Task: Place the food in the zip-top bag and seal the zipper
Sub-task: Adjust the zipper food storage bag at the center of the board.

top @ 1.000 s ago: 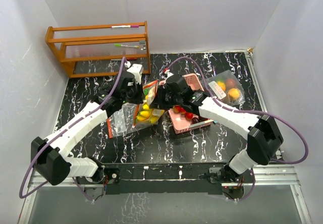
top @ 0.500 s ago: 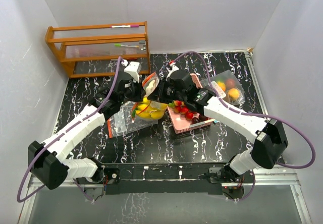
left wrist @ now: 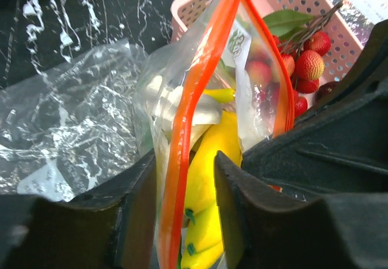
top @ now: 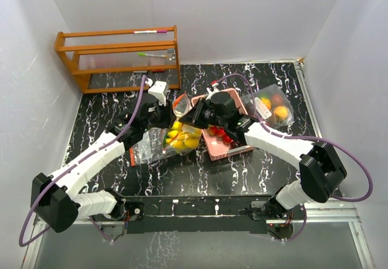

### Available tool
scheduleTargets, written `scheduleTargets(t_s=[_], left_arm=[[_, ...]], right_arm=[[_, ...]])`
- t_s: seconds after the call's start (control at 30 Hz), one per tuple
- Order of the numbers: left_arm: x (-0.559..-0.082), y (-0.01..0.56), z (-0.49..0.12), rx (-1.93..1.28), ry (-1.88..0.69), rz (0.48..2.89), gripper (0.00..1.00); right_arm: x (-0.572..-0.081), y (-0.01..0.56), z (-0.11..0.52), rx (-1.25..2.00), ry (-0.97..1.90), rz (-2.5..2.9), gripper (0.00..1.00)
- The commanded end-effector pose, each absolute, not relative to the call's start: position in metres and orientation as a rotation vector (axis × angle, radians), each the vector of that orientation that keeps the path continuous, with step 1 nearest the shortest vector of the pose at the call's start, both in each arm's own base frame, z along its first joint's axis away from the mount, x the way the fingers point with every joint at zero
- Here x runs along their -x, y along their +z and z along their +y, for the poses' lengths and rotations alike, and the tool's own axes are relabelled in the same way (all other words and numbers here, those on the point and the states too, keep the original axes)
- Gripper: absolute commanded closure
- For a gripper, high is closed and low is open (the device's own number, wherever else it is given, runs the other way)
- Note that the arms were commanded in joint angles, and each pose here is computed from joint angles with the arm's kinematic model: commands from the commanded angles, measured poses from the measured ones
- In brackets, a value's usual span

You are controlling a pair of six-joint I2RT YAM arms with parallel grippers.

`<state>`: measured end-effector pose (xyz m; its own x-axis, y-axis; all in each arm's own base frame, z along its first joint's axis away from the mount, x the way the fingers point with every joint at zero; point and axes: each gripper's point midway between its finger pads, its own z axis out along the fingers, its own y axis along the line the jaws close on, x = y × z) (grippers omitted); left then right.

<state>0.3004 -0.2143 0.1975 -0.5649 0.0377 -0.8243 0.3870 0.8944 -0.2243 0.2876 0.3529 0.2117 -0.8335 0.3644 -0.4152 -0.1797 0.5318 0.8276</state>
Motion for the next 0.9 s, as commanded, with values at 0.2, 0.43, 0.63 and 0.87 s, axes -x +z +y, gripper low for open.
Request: scheduleTargets(t_s=[0.2, 0.43, 0.63, 0.87], left_arm=[[-0.299, 0.283, -0.206, -0.307, -0.494, 1.932, 0.05], [-0.279, 0.302, -0.186, -0.294, -0.471, 1.921, 0.03], [-0.244, 0.308, -0.164, -0.236, -0.508, 1.933, 0.19], [-0.201, 0.3, -0.151, -0.16, -0.651, 1.919, 0.61]], right_arm=[[-0.296, 0.303, 0.348, -0.185, 1.484, 1.94, 0.92], [-0.3, 0.306, 0.334, -0.264, 1.475, 1.907, 0.93], [-0.305, 0.305, 0.327, -0.323, 1.477, 1.887, 0.92], [-0.311, 0.299, 0.322, -0.421, 1.488, 1.856, 0.92]])
